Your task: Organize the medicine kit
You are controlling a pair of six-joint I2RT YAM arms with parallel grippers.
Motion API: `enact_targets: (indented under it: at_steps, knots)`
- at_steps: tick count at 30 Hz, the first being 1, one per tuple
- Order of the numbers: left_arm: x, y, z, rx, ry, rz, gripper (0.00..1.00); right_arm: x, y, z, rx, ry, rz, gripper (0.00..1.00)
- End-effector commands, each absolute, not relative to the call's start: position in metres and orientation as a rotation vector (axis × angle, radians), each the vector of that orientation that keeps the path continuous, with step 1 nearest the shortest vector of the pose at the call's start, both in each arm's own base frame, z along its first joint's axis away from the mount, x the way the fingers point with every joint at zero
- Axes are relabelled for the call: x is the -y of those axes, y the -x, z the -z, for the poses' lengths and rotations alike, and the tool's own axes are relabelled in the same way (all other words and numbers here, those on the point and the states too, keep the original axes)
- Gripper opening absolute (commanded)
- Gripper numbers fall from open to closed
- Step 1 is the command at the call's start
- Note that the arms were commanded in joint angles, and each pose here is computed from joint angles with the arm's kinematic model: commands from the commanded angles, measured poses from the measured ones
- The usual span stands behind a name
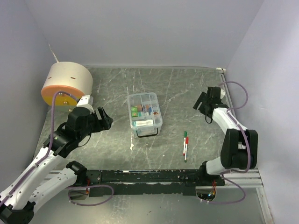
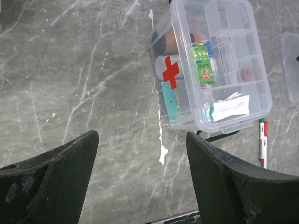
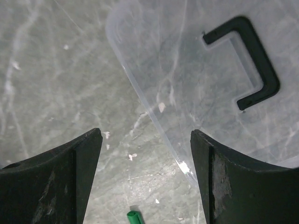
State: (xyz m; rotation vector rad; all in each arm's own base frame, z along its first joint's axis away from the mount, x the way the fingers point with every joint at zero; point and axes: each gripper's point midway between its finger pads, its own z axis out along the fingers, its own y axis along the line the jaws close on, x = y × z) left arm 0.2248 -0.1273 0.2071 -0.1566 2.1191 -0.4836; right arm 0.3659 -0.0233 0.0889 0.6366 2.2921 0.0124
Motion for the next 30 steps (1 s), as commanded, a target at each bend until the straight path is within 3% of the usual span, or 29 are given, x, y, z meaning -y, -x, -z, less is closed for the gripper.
enact_targets:
  at_steps: [1, 10, 17, 23, 30]
  knots:
    - [0.121, -0.224, -0.217, -2.096, 0.137, 0.457, 0.87, 0.029, -0.359, -0.061, -2.374, -0.651, 0.049, 0.77]
    - [0.12, -0.223, -0.218, -2.087, 0.141, 0.455, 0.87, 0.036, -0.359, -0.048, -2.439, -0.649, 0.064, 0.74]
    - [0.125, -0.223, -0.216, -2.094, 0.132, 0.479, 0.87, 0.114, -0.387, -0.091, -2.249, -0.829, 0.201, 0.76]
    - [0.123, -0.223, -0.215, -2.098, 0.134, 0.472, 0.87, 0.155, -0.401, -0.078, -2.207, -0.897, 0.291, 0.79]
    - [0.125, -0.225, -0.212, -2.102, 0.139, 0.474, 0.87, 0.164, -0.405, -0.054, -2.239, -0.851, 0.2, 0.8]
